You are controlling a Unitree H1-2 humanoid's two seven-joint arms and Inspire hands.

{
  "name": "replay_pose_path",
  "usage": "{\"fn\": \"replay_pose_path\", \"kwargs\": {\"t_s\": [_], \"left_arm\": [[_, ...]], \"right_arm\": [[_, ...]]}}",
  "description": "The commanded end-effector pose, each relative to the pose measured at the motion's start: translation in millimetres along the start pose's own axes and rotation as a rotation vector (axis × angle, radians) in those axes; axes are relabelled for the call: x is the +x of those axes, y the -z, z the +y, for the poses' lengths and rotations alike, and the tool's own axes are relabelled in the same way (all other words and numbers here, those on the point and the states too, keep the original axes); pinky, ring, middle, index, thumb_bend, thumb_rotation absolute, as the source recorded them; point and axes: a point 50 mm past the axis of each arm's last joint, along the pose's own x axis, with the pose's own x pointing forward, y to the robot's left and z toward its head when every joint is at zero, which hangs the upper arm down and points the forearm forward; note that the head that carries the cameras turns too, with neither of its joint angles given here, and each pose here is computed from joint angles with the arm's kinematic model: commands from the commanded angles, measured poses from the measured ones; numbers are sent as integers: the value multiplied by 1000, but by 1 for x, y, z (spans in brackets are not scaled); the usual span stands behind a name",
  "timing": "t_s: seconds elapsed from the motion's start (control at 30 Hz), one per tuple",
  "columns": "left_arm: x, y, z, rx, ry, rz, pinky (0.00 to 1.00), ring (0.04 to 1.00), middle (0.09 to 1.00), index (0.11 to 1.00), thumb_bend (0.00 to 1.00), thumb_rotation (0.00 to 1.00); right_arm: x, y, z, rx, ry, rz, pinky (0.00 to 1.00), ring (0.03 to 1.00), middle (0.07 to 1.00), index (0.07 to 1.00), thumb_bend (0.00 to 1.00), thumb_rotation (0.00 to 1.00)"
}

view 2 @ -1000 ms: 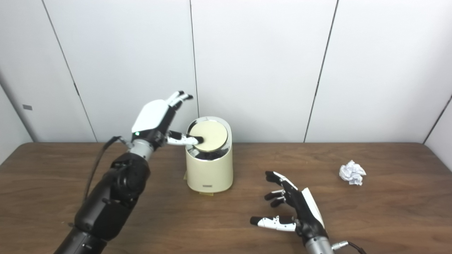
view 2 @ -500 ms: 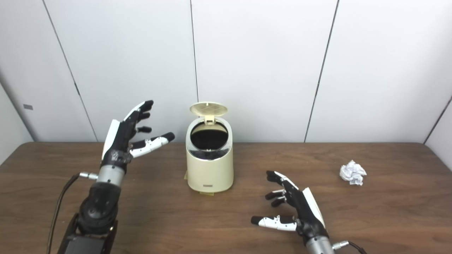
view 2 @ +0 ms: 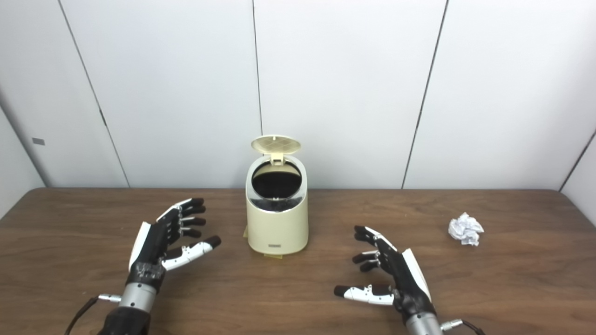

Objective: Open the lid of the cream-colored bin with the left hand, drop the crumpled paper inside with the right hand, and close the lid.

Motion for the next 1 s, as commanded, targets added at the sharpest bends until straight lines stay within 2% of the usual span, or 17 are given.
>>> {"fn": "replay_pose_path", "kwargs": {"t_s": [0.0, 0.1, 0.17, 0.27, 0.4, 0.5, 0.57, 0.63, 0.7, 0.8, 0.97], "left_arm": [[7, -10, -4, -5, 14, -79, 548, 663, 745, 820, 819, 141], [2, -2, -6, 16, 35, -66, 561, 676, 755, 835, 805, 136], [-3, 4, -6, 12, 36, -52, 559, 677, 755, 835, 812, 132], [-6, 11, -6, -1, 37, -38, 564, 685, 758, 838, 822, 125], [-8, 19, -3, -6, 44, -23, 564, 684, 759, 838, 790, 81], [-7, 21, 0, -11, 49, -12, 586, 700, 762, 837, 784, 51], [-6, 23, 2, -9, 51, -11, 591, 703, 762, 834, 783, 53], [-6, 24, 5, 1, 53, -11, 585, 700, 761, 833, 779, 50], [-5, 25, 7, 4, 52, -11, 583, 697, 760, 831, 767, 28], [-5, 26, 9, 0, 50, -8, 584, 702, 764, 831, 759, 6], [-5, 27, 10, -10, 52, -3, 603, 707, 767, 831, 758, 2]], "right_arm": [[16, -23, -26, -44, 46, -125, 543, 625, 823, 827, 788, 107], [18, -31, -53, -127, 73, -135, 545, 643, 812, 817, 795, 131], [22, -36, -85, -216, 95, -129, 565, 656, 802, 816, 791, 104], [30, -38, -120, -341, 100, -125, 590, 673, 795, 815, 788, 81], [41, -40, -170, -455, 150, -114, 622, 702, 788, 783, 838, 58], [46, -60, -190, -587, 223, -93, 612, 715, 769, 757, 865, 76], [49, -69, -203, -645, 268, -81, 640, 746, 770, 751, 876, 94], [56, -71, -218, -658, 312, -59, 622, 779, 784, 746, 904, 43], [59, -73, -227, -675, 335, -22, 654, 814, 809, 759, 906, 42], [63, -76, -241, -718, 337, 33, 694, 840, 820, 791, 888, 88], [78, -70, -252, -781, 267, 161, 736, 867, 857, 832, 869, 157]]}}
